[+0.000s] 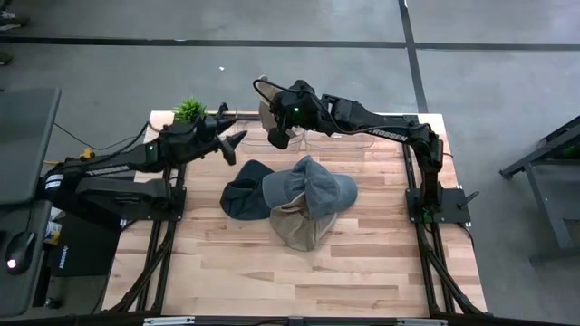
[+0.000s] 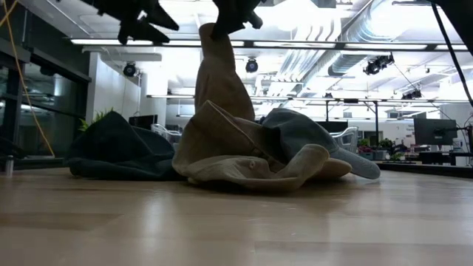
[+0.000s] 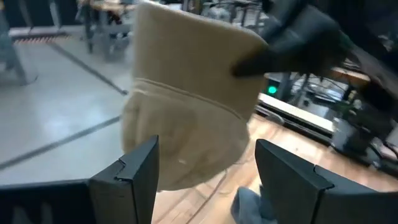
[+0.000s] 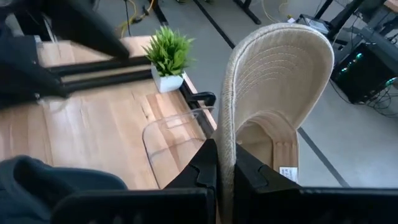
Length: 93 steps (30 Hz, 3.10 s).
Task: Pick & Place hat
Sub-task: Put the left brown cap into the left transparent bin
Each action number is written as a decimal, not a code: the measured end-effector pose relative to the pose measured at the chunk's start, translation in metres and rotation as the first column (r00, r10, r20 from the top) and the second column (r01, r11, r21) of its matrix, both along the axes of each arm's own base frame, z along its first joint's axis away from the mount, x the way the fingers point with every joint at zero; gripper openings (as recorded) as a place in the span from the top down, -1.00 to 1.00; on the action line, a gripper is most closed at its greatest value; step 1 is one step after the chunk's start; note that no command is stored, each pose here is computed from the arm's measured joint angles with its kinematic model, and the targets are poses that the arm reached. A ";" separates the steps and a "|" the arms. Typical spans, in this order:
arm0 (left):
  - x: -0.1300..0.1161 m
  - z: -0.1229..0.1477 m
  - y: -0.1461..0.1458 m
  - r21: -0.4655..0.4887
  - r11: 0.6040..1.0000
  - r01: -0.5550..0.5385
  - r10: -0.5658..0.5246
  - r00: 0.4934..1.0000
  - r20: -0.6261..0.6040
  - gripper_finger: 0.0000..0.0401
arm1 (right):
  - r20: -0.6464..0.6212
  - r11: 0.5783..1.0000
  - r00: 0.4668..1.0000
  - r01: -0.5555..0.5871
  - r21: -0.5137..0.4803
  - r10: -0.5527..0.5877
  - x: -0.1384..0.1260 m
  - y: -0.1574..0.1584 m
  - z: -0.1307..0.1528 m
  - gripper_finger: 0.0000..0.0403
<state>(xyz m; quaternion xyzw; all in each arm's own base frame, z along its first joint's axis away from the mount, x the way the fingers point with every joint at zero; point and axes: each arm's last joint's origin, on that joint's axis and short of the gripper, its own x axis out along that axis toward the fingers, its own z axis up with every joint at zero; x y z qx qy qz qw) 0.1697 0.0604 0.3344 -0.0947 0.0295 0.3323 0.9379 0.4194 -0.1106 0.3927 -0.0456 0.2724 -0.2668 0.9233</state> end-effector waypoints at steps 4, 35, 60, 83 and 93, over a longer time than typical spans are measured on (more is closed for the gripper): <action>-0.002 0.033 0.019 -0.141 0.985 -0.096 0.116 0.983 0.140 -0.12 | -0.047 0.998 0.999 0.013 -0.067 -0.016 -0.001 -0.001 0.000 0.97; 0.036 0.086 0.122 -0.766 0.642 0.022 0.176 0.969 0.175 -0.12 | -0.183 0.975 0.983 -0.050 -0.216 0.009 0.014 -0.006 -0.020 0.97; 0.059 0.064 0.131 -0.786 0.616 -0.054 0.181 0.981 0.075 0.93 | -0.187 0.966 0.980 -0.107 -0.234 0.063 0.016 -0.005 -0.018 0.97; 0.053 0.056 0.129 -0.703 0.688 -0.180 0.164 0.982 -0.092 1.00 | -0.181 0.975 0.980 -0.114 -0.189 0.079 0.015 0.012 -0.017 0.34; 0.027 0.068 0.129 -0.656 0.721 -0.224 0.211 0.972 -0.101 1.00 | -0.170 0.993 0.985 -0.037 -0.109 0.018 -0.022 0.015 0.012 0.30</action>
